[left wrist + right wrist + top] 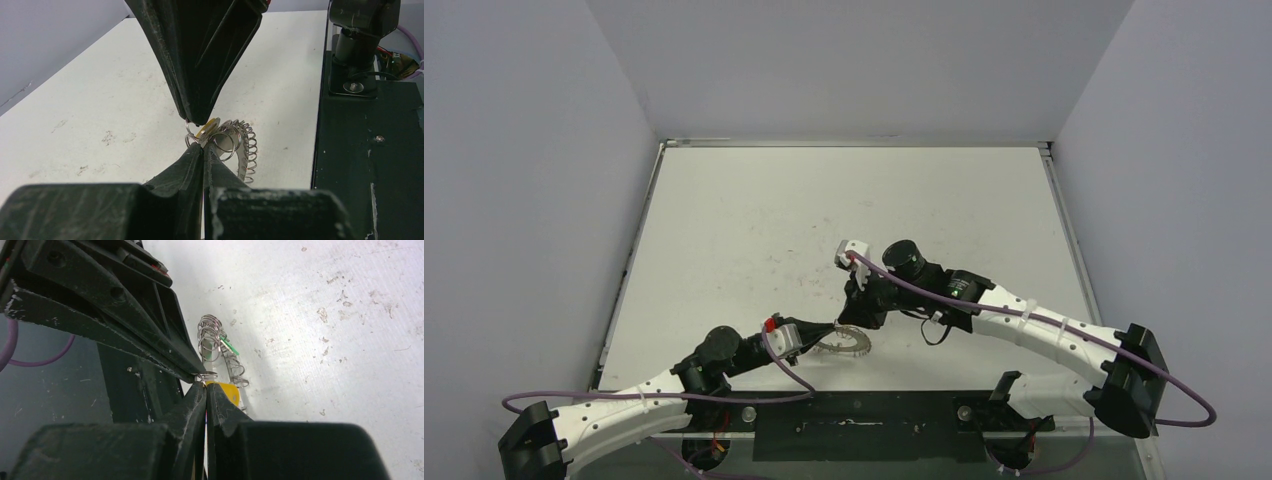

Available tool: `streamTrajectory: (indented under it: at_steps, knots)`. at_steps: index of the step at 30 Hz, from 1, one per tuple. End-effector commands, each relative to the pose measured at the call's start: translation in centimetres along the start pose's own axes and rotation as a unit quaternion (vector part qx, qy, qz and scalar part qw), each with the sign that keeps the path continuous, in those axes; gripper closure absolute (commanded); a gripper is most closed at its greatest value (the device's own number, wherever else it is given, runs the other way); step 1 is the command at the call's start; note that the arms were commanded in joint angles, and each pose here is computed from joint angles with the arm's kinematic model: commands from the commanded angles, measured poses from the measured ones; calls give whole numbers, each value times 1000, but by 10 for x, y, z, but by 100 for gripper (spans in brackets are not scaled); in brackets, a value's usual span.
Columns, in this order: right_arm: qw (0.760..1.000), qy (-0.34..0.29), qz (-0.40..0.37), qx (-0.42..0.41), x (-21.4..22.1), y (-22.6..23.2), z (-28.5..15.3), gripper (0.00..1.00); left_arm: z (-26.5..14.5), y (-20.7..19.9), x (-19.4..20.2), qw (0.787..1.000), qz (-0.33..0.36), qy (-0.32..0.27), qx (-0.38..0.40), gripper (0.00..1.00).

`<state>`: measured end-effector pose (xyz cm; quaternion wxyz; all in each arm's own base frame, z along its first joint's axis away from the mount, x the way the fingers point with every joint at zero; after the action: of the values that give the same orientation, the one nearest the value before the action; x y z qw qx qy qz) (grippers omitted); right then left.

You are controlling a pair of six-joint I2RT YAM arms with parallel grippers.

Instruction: Put the keys on the keyring

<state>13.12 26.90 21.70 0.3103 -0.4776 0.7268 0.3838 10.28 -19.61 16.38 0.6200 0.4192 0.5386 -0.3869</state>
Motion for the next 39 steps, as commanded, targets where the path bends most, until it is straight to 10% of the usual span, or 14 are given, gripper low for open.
streamTrajectory:
  at_steps: [1, 16, 21, 24, 39]
  knots:
    - [999, -18, -20, 25, -16, -4, 1, 100, 3, -1, -20, 999, 3, -44, 7, 100]
    - [999, 7, -24, 37, -5, -11, 7, 100, 3, -1, -22, 999, 3, -48, 7, 100]
    - [997, -34, -36, 58, -9, -11, -5, 38, 2, -2, -22, 999, 4, -49, 9, 100]
    - [993, -78, -50, 74, -16, -9, -18, 26, 1, -2, -22, 999, 5, -48, 10, 100]
    - [925, -189, -329, -30, -15, 8, -28, 36, -3, -11, -26, 997, 13, -54, 50, 100]
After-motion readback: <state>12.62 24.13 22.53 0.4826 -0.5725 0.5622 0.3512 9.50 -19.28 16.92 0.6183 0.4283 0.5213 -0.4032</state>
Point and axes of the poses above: each gripper's point midway between its finger pads, its own z axis out along the fingers, its own y axis along the line the jaws close on, x = y × z, the point moved 7 cm from there along -z, back along the fingers, and after that the axes turned 3 degrees about -z, right-handed, at the moved point
